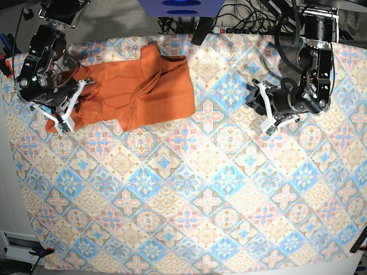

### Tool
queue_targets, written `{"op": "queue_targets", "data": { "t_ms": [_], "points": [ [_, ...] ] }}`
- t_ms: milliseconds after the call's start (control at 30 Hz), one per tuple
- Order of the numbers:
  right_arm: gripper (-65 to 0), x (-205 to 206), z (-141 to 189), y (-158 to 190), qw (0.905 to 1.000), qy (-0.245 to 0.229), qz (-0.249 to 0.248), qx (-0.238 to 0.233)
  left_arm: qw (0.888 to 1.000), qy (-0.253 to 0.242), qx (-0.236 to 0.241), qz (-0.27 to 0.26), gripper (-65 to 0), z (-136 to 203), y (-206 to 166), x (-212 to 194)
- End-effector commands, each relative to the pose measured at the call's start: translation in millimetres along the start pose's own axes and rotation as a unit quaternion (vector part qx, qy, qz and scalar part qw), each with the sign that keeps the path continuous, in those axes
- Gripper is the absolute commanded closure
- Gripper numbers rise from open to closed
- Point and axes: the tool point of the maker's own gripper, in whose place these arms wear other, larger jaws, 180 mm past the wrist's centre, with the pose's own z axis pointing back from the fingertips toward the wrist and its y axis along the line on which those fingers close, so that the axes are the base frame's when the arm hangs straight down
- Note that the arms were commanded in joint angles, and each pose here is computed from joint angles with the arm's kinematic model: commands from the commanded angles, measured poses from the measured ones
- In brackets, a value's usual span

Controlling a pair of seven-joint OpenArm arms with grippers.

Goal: Fold the T-shirt properly
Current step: 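Lift the held shirt end and fold it over toward the left gripper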

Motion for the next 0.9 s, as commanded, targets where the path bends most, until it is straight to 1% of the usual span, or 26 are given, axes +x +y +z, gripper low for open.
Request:
{"op": "queue_targets", "data": {
  "t_ms": [0, 133, 200, 233, 333, 467, 500, 567, 667, 767, 867],
  "points": [
    [-1.5, 14, 3, 3, 0.9997, -0.022, 0.015, 0.002, 1.000, -0.016, 0.007, -0.007, -21.2, 7, 7, 10],
    [-1.5, 21, -2, 22, 0.9985, -0.021, 0.044, 0.022, 1.000, -0.012, 0.012, -0.010, -21.2, 7, 8, 8],
    [-1.5, 21, -5, 38, 0.9969, -0.017, 0.066, 0.039, 1.000, -0.006, 0.023, -0.009, -21.2, 9, 14, 5],
    [-1.5, 20, -6, 51, 0.9952, -0.017, 0.081, 0.052, 0.999, -0.003, 0.031, -0.006, -21.2, 11, 19, 3],
    [-1.5, 32, -9, 82, 0.9887, -0.040, 0.116, 0.086, 0.999, 0.003, 0.047, 0.001, -21.2, 16, 27, -5],
    [-1.5, 38, -10, 107, 0.9820, -0.053, 0.142, 0.113, 0.999, 0.004, 0.050, 0.005, -21.2, 17, 29, -8],
    [-1.5, 40, -11, 113, 0.9806, -0.057, 0.145, 0.119, 0.999, 0.002, 0.054, 0.008, -21.2, 19, 32, -8],
    [-1.4, 48, -12, 124, 0.9822, -0.068, 0.123, 0.125, 0.998, 0.001, 0.059, 0.013, -21.2, 21, 36, -9],
    [-1.4, 56, -12, 139, 0.9817, -0.082, 0.106, 0.135, 0.998, 0.007, 0.057, 0.022, -21.2, 19, 38, -14],
    [-1.4, 66, -9, 156, 0.9786, -0.100, 0.105, 0.147, 0.998, 0.021, 0.051, 0.037, -21.2, 13, 39, -26],
    [-1.4, 72, -6, 169, 0.9750, -0.115, 0.105, 0.158, 0.998, 0.024, 0.048, 0.042, -21.2, 11, 39, -29]
  ]
}}
